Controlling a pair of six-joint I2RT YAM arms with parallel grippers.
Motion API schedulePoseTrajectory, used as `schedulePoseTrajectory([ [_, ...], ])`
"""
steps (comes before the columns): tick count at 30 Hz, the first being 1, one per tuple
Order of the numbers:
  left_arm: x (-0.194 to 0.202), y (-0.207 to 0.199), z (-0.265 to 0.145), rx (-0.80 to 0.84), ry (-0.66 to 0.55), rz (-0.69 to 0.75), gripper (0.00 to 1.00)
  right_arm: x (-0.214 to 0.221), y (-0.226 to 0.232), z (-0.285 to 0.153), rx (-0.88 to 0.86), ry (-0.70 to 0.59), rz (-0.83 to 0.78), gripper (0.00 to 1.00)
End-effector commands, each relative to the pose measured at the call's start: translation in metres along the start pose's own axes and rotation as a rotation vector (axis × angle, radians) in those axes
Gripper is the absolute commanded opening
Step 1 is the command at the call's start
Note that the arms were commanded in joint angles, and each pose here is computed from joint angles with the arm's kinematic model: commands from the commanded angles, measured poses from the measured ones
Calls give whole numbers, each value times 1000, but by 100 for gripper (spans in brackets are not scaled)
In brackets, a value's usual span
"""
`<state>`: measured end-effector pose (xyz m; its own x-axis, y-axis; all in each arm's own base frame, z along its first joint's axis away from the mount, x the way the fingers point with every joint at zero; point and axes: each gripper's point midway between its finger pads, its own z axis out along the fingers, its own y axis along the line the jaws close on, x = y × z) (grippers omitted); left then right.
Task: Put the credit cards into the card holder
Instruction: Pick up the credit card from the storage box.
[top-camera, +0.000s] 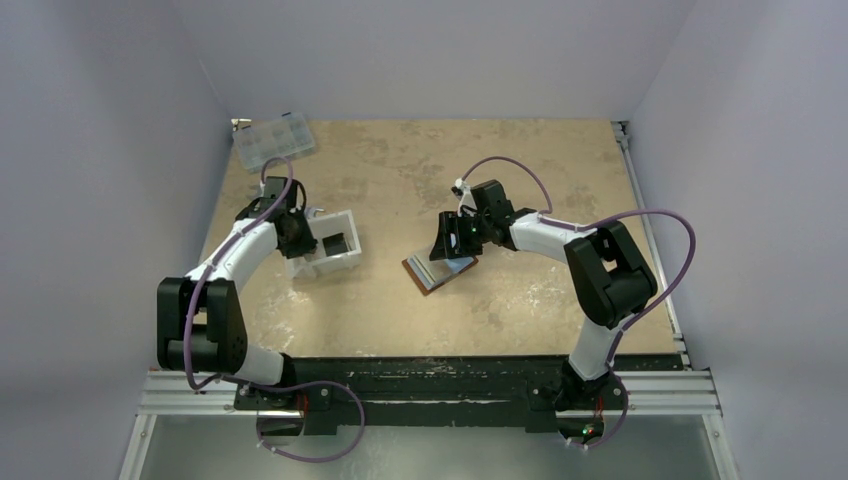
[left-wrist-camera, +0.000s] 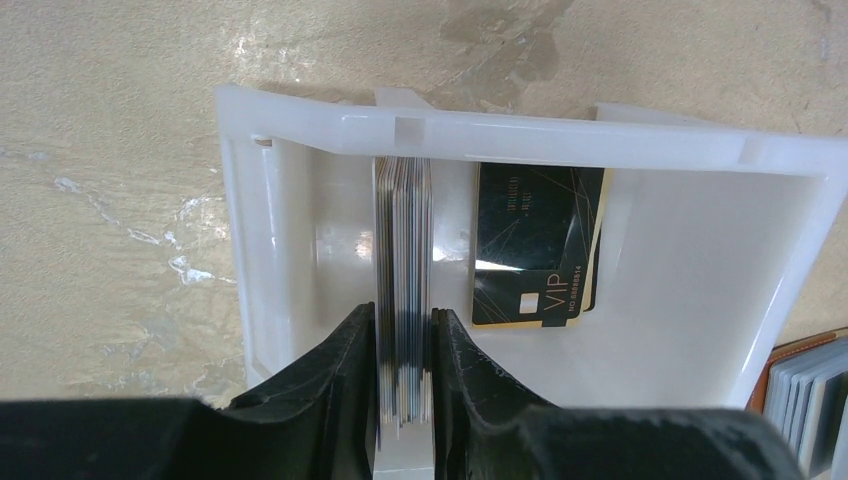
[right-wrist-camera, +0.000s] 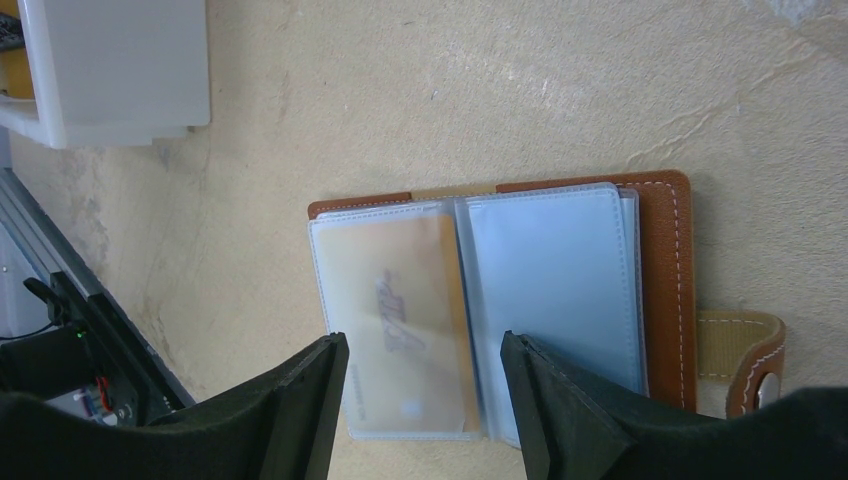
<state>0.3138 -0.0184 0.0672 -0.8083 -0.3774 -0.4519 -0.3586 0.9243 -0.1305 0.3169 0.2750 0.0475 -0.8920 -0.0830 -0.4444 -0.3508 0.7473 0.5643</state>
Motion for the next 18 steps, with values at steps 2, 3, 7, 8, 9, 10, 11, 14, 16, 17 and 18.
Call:
schedulePoseTrajectory([
  [2, -9, -3, -15, 40, -45, 10, 23, -13, 13, -13, -31, -56, -33, 67],
  [3, -9, -4, -15, 46, -44, 12, 24, -12, 13, -12, -32, -56, -33, 67],
  [7, -8, -6, -10, 56, -37, 14, 19, -11, 13, -12, -40, -51, -31, 67],
  [8, -8, -6, -10, 57, -36, 13, 16, -11, 13, -11, -40, -50, -31, 67],
  [9, -6, -6, -9, 60, -33, 16, 13, -10, 13, -11, -40, -50, -30, 67],
  [10, -6, -7, -8, 67, -32, 18, 12, -10, 13, -11, -39, -49, -32, 67],
  [11, -5, -8, -8, 70, -27, 20, 8, -10, 13, -11, -39, -48, -31, 67],
  [14, -6, -7, -10, 66, -28, 23, 0, -10, 13, -11, -41, -46, -33, 67],
  [16, -8, -5, -14, 63, -37, 28, 0, -12, 13, -11, -36, -49, -35, 67],
  [17, -10, -6, -16, 73, -41, 32, 0, -13, 13, -11, -36, -52, -39, 67],
  [18, -11, -6, -16, 81, -42, 33, 0, -14, 14, -11, -37, -53, -43, 67],
])
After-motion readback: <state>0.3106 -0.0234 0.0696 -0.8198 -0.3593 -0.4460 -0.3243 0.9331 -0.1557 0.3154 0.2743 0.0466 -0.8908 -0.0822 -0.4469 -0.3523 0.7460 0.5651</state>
